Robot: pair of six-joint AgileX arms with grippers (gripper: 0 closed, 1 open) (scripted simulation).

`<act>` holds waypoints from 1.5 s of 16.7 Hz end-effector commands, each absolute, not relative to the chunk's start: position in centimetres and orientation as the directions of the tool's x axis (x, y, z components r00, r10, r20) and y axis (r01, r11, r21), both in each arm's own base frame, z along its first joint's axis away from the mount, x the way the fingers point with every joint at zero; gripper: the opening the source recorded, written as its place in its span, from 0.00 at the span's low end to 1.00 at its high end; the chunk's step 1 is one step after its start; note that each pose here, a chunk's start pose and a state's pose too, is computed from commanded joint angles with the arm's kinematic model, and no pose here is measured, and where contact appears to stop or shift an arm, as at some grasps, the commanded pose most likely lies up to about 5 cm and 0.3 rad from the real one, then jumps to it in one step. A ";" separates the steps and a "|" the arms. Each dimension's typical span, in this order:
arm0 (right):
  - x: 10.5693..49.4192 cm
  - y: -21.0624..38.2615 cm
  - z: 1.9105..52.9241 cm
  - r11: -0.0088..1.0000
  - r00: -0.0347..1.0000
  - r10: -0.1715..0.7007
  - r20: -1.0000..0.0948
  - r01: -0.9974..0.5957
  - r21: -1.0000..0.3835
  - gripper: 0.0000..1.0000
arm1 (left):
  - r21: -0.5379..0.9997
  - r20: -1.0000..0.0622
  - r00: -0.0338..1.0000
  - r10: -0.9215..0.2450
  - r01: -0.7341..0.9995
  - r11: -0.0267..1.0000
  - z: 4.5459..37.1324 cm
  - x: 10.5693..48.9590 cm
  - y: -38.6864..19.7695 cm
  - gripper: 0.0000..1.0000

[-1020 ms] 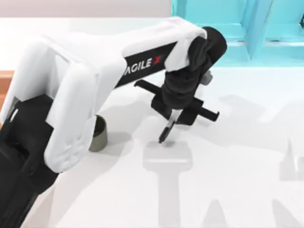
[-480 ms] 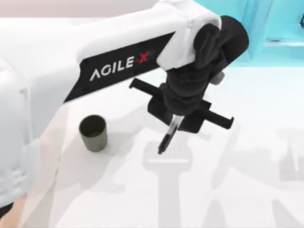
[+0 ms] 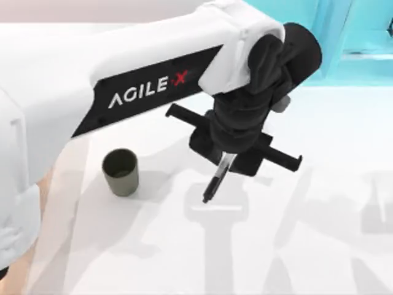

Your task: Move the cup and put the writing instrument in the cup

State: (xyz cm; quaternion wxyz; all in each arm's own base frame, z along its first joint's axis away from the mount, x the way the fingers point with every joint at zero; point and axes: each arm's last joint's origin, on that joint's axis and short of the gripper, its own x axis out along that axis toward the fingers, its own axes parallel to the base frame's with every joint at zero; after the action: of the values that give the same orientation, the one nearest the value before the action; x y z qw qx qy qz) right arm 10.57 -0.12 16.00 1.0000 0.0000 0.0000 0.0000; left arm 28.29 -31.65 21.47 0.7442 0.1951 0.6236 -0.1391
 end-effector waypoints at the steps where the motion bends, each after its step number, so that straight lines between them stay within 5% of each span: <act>1: 10.6 -0.1 16.0 1.000 1.000 0.000 0.000 0.000 0.000 1.00 | 0.112 -0.980 0.197 0.023 0.455 0.884 21.4 28.3 -31.5 0.00; 12: 10.6 -0.1 16.0 1.000 1.000 0.000 0.000 0.000 0.000 1.00 | 0.042 -0.797 0.546 -0.258 0.477 0.878 18.9 27.7 -24.0 0.00; 19: 10.6 -0.1 16.0 1.000 1.000 0.000 0.000 0.000 0.000 1.00 | 0.032 -0.410 0.830 -0.378 0.428 0.903 18.2 23.8 -16.5 0.00; 25: 10.6 -0.1 16.0 1.000 1.000 0.000 0.000 0.000 0.000 1.00 | 0.016 -0.037 0.930 -0.365 0.366 0.930 17.9 19.0 -11.4 0.00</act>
State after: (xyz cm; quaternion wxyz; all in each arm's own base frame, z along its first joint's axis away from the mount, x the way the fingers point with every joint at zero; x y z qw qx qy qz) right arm 10.57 -0.12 16.00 1.0000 0.0000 0.0000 0.0000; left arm 18.98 -11.37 17.86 0.9823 0.0113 0.0165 -0.1862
